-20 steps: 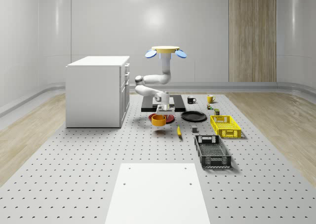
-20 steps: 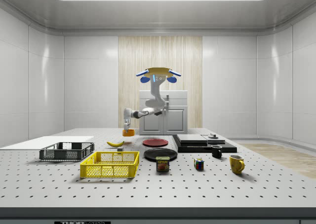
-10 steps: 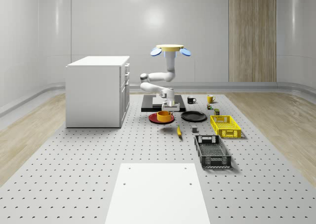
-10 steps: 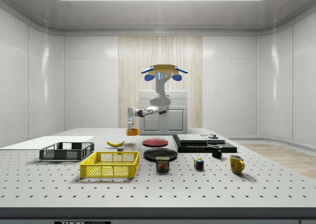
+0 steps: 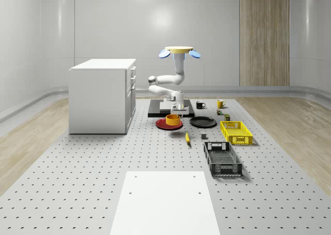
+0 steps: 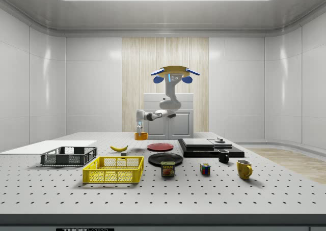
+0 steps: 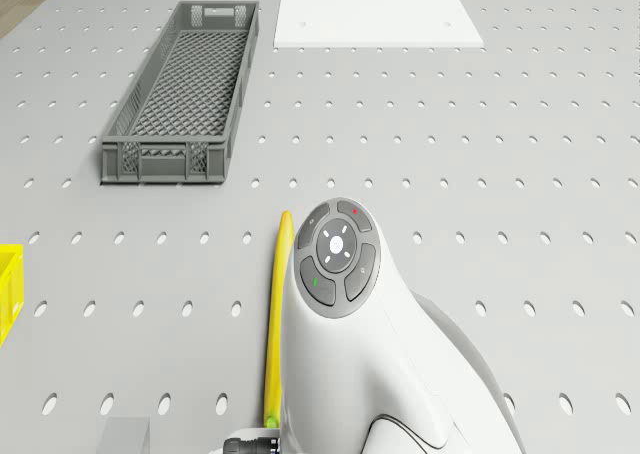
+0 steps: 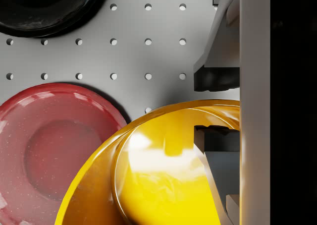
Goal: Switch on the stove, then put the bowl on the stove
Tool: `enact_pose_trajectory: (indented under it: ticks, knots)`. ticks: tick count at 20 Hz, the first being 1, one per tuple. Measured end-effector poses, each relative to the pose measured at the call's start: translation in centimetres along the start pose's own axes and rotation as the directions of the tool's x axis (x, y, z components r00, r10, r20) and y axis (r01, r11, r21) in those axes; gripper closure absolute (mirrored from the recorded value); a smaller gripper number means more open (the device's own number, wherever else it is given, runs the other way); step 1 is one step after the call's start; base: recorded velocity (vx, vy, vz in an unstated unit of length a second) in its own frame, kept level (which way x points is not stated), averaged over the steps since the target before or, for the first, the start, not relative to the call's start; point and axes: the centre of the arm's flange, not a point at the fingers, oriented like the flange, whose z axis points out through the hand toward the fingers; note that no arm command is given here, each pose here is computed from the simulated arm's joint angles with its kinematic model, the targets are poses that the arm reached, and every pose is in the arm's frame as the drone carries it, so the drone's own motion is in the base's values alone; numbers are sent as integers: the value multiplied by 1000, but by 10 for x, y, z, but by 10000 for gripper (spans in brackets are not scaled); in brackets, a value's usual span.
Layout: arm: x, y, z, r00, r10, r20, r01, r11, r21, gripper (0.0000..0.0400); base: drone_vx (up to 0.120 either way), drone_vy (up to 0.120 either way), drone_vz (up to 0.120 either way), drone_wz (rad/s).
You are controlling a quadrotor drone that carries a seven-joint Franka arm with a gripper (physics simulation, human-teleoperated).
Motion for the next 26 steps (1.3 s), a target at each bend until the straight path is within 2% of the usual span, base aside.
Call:
enact_pose_trajectory:
  ticks: [26]
  knots:
    - [0, 0, 0, 1000, 0, 0, 0, 1000, 0, 300, -120, 0, 0, 0]
